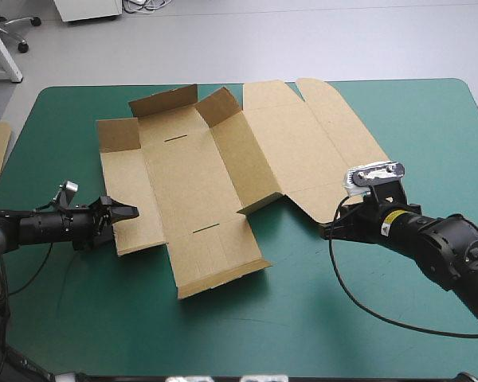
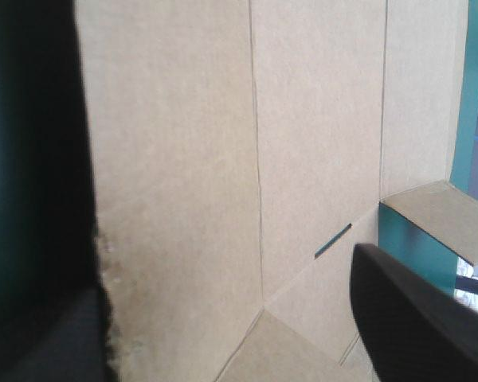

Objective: Fold the box

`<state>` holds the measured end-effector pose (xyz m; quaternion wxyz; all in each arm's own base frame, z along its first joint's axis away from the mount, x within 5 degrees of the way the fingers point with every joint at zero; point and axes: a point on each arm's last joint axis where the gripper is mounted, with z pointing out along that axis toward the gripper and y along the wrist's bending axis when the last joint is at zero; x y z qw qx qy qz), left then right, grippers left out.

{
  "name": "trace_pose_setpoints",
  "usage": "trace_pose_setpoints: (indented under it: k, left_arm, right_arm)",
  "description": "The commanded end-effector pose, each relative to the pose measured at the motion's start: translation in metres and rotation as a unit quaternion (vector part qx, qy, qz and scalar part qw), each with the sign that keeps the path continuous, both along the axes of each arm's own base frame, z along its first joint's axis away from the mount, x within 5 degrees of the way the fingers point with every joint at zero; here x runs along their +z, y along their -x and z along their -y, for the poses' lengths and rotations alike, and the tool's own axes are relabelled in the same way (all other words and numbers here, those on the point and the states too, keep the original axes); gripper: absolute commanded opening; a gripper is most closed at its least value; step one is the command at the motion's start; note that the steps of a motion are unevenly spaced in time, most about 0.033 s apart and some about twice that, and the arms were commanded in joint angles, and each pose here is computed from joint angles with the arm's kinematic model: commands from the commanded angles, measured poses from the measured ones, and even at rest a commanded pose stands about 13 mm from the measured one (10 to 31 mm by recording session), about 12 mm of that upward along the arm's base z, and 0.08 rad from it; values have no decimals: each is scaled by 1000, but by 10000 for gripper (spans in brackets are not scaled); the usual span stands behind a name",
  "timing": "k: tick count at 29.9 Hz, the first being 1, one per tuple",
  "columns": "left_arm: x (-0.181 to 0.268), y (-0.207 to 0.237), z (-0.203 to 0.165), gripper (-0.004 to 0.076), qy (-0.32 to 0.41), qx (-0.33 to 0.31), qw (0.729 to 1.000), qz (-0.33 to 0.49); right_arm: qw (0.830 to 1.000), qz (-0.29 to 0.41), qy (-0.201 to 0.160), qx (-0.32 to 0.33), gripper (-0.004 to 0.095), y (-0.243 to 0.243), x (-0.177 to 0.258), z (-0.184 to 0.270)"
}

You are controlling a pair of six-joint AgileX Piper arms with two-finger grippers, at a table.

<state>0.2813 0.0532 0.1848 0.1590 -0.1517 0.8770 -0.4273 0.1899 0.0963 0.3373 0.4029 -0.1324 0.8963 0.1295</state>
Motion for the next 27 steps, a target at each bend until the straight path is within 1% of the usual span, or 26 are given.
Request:
trace_pose_setpoints:
  k: [1,3,7,11,14,17,20,22,27]
  left_arm:
    - [18,-6,10,551,9,-21,999,32]
    - [21,-9,14,548,11,-30,999,35]
    - [24,-14,25,511,4,-49,998,44]
    - [24,-16,31,494,-1,-57,997,46]
    - [23,-17,30,443,-6,-50,998,48]
    - [24,-18,29,330,-10,-51,997,52]
    - [29,-22,28,148,-15,-52,997,62]
    - [33,-25,27,-5,-21,-58,995,78]
    - [44,-31,25,-14,-38,-77,991,101]
  right_arm:
    - [999,47,-18,-2,-34,-1,19,1]
    - [999,46,-19,-2,-34,-1,19,1]
    - [999,46,-19,-2,-34,-1,19,1]
    - [999,46,-19,-2,-34,-1,19,1]
    - [999,45,-19,-2,-34,-1,18,1]
    - [999,44,-22,-5,-34,-1,18,1]
    - [999,44,-22,-5,-34,-1,18,1]
    - [999,43,-23,-5,-34,-1,18,1]
    - [999,40,-21,-5,-34,0,18,1]
